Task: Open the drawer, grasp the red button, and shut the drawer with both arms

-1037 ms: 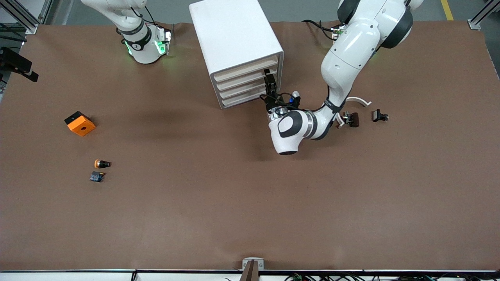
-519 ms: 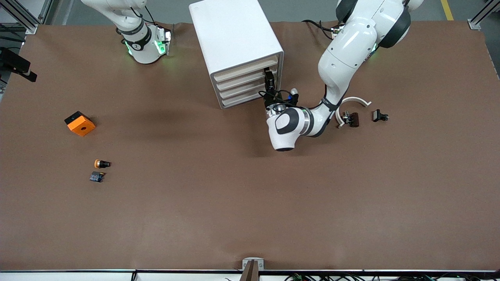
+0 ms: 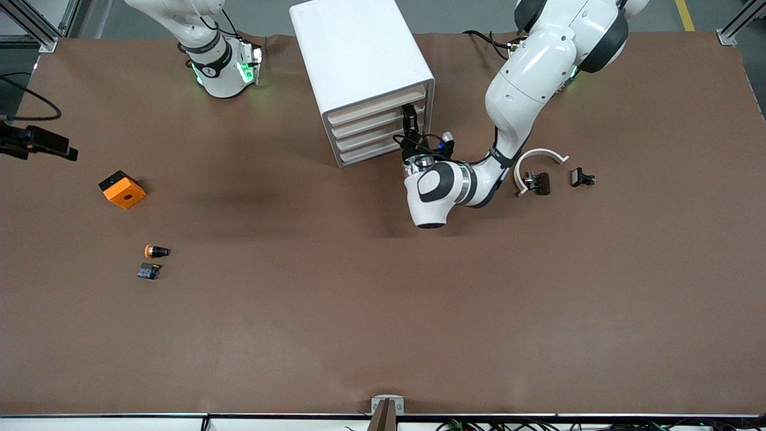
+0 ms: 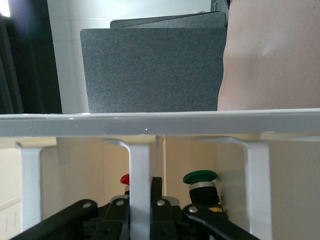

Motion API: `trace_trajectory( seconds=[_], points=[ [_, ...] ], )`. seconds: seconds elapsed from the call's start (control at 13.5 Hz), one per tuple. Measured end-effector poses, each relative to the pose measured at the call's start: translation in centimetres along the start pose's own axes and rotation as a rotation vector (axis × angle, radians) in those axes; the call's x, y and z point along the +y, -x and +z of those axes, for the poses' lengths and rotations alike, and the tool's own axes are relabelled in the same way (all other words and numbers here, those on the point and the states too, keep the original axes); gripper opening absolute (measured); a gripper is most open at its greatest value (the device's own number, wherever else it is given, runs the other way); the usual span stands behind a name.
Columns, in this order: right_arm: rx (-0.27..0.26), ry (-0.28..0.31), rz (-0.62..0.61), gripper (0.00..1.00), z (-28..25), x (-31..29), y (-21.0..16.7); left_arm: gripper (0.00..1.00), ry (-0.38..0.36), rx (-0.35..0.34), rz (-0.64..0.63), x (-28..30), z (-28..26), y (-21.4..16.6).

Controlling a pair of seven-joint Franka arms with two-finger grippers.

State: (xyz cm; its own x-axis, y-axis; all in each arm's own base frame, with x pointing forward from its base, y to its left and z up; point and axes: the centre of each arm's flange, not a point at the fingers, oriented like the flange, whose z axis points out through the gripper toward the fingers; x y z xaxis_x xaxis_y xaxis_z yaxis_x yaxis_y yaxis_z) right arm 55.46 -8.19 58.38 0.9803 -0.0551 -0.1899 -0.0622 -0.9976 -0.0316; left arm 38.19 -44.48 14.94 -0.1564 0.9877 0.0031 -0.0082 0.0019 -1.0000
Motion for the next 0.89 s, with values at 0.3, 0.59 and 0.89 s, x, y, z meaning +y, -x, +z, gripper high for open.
trace_trajectory(
  seconds=[0.3,0.59,0.89],
  points=[
    [-0.058,0.026,0.013,1.0,3.4,1.1,-2.4,0.07,0.0,-0.007,0.0,0.0,-0.3,-0.2],
    [-0.042,0.013,0.033,1.0,2.9,1.4,-2.7,0.07,0.012,-0.062,0.004,-0.3,-3.4,-1.9],
    [-0.057,-0.015,0.297,1.0,3.0,-2.9,-2.9,0.07,0.034,-0.13,0.012,-0.9,-7.1,-3.9]
  ],
)
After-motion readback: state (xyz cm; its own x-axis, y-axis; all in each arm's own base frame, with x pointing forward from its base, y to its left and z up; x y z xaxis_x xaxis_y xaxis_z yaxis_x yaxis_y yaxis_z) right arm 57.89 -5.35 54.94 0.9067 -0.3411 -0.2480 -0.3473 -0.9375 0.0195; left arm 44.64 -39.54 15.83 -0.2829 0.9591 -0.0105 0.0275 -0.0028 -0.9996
